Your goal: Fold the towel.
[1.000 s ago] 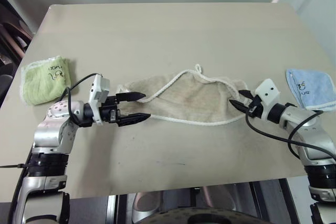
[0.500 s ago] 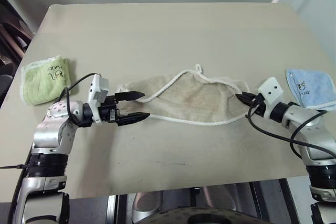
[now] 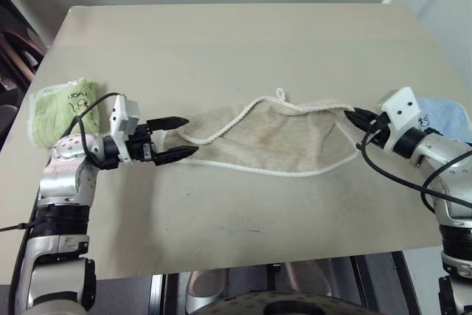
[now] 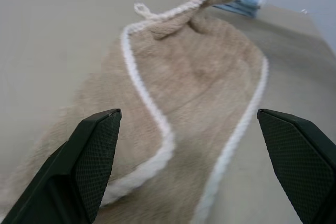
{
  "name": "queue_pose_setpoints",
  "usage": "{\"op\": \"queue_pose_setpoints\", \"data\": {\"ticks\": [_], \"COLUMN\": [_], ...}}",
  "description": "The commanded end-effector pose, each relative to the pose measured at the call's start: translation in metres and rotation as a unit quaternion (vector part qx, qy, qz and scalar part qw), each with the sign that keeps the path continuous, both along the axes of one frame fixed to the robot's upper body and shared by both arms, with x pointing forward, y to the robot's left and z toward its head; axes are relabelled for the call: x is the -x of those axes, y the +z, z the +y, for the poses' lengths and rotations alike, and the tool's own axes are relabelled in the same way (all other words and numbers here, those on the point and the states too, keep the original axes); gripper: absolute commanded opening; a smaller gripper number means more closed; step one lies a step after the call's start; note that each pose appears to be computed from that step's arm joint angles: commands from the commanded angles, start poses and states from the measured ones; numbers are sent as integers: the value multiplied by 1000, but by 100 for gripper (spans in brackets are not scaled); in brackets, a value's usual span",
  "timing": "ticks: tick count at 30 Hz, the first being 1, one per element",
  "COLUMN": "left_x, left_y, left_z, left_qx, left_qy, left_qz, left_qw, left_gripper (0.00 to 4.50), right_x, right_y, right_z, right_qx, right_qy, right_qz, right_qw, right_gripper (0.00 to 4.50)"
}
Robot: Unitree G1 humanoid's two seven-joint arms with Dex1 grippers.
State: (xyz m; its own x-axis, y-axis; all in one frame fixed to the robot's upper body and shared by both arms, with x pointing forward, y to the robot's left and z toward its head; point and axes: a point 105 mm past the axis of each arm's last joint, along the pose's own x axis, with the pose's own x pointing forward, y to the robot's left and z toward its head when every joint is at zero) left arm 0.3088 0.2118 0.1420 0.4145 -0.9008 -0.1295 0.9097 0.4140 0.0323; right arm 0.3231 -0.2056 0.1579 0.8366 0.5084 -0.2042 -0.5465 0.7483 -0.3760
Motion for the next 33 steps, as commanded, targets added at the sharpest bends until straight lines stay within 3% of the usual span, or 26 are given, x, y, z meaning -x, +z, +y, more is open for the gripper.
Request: {"op": "queue_pose_setpoints", "data": {"ticks": [1, 29, 33], "left_x": [-2, -7, -10], "left_y": [8, -11, -14], "left_z": [2, -11, -11], "left_qx": [-15, -52, -56], "left_qy": [-3, -42, -39], "left_qz": [-30, -40, -46], "left_qw": [999, 997, 997], "left_gripper": [450, 450, 450], "right_x": [-1, 7, 10], "right_y": [14, 17, 31], "right_z": [5, -3, 0], "right_qx": [3, 18, 3], "right_qy": [3, -4, 2], "right_qz": [-28, -32, -47], "right_qw": [1000, 999, 999], "right_gripper": [5, 5, 5]}}
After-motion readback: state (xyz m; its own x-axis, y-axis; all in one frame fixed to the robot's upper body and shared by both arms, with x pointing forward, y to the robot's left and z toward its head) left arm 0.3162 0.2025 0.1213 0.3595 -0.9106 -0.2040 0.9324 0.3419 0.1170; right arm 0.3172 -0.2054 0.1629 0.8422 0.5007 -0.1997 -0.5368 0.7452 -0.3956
